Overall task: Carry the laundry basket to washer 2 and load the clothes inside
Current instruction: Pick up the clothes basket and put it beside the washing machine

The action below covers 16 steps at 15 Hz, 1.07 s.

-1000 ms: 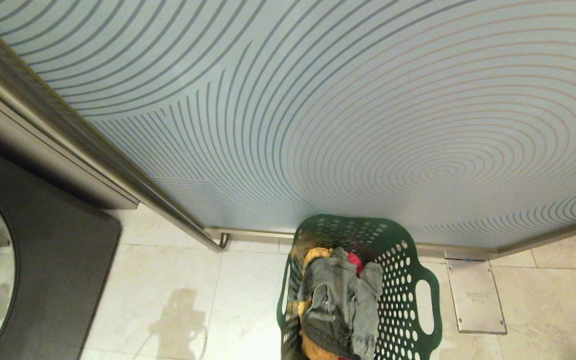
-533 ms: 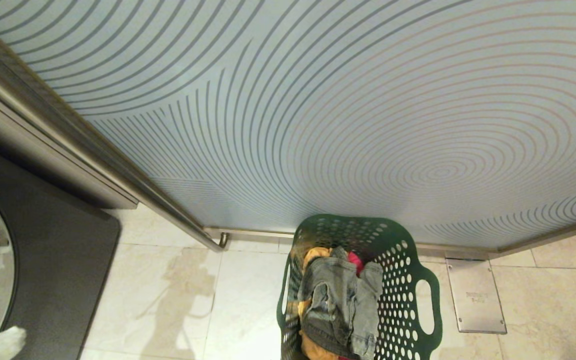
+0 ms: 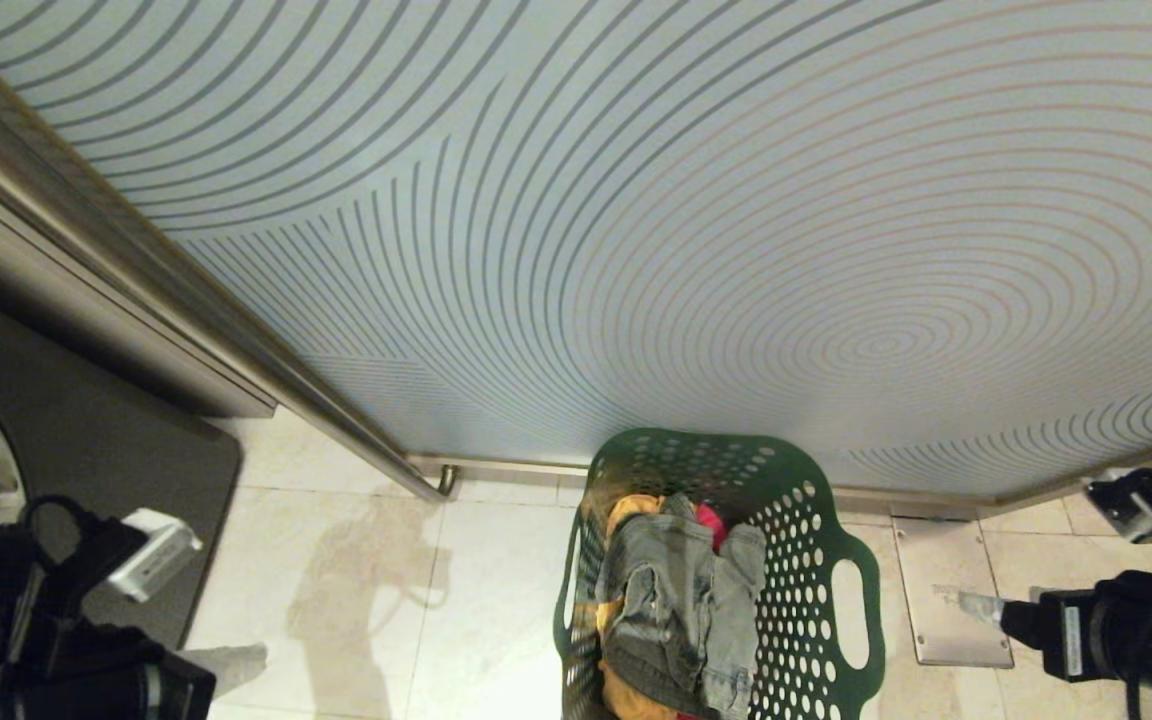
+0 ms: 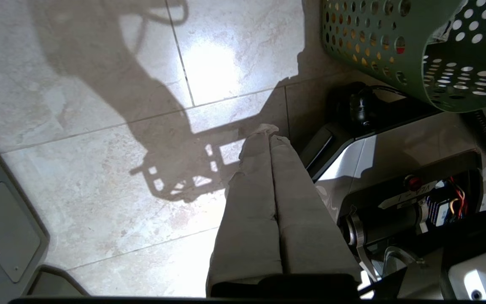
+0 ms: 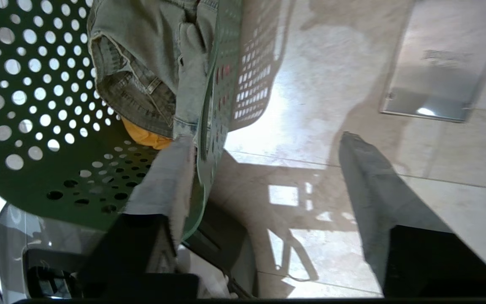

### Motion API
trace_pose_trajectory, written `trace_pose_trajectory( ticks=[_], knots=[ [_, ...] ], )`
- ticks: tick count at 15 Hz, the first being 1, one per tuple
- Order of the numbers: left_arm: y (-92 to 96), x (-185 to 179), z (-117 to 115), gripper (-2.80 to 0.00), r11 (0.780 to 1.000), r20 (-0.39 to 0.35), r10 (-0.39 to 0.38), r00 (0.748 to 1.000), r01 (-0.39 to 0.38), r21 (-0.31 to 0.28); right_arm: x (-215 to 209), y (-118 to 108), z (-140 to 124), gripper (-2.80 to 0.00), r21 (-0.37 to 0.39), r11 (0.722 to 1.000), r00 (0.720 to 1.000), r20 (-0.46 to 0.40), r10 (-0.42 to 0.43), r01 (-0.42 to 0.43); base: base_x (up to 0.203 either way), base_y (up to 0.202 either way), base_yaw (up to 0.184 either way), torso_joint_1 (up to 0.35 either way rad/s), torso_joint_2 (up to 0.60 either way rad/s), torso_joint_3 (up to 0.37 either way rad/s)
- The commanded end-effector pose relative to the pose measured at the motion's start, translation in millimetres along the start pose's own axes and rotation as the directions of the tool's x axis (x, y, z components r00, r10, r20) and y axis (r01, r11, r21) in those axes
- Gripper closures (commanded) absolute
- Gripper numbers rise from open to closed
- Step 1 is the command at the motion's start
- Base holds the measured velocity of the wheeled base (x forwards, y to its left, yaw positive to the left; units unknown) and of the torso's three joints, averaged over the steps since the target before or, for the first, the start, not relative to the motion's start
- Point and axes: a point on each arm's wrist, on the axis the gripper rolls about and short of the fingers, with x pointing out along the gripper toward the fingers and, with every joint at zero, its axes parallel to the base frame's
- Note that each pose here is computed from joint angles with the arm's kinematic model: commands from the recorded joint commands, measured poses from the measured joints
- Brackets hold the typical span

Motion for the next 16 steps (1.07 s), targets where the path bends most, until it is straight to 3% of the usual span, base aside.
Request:
trace_pose_trajectory(
  ticks=[1, 5, 8, 10, 12, 16],
  knots=[
    [0.3, 40, 2, 0.00, 0.999, -0.119, -0.040, 0.992, 0.040, 0.001, 51, -3, -11, -2.80, 0.010, 1.000, 0.994, -0.112, 0.015, -0.014, 0.000, 0.000, 0.000, 0.000, 0.00, 0.000],
    [-23.6, 80, 8, 0.00, 0.997, -0.160, -0.050, 0.986, 0.059, 0.049, 103, 2, -14, -2.80, -0.002, 0.998, 0.997, -0.048, 0.057, -0.058, 0.000, 0.000, 0.000, 0.000, 0.00, 0.000],
    [-40.9, 87, 20, 0.00, 0.997, -0.121, -0.025, 0.992, 0.033, 0.066, 104, 7, -5, -2.80, -0.011, 0.997, 0.997, 0.003, 0.076, -0.076, 0.000, 0.000, 0.000, 0.000, 0.00, 0.000],
    [-47.7, 84, 19, 0.00, 0.995, -0.109, 0.037, 0.993, -0.026, 0.101, 96, 12, 1, -2.80, -0.010, 0.996, 0.995, 0.035, 0.093, -0.093, 0.000, 0.000, 0.000, 0.000, 0.00, 0.000],
    [-52.2, 73, 19, 0.00, 0.991, -0.074, 0.066, 0.995, -0.057, 0.119, 84, 24, 2, -2.80, -0.005, 0.992, 0.992, 0.001, 0.129, -0.129, 0.000, 0.000, 0.000, 0.000, 0.00, 0.000],
    [-66.5, 58, 17, 0.00, 0.992, -0.029, 0.011, 1.000, -0.007, 0.124, 88, 50, 9, -2.80, 0.062, 0.979, 0.978, -0.054, 0.200, -0.196, 0.000, 0.000, 0.000, 0.000, 0.00, 0.000]
  ],
)
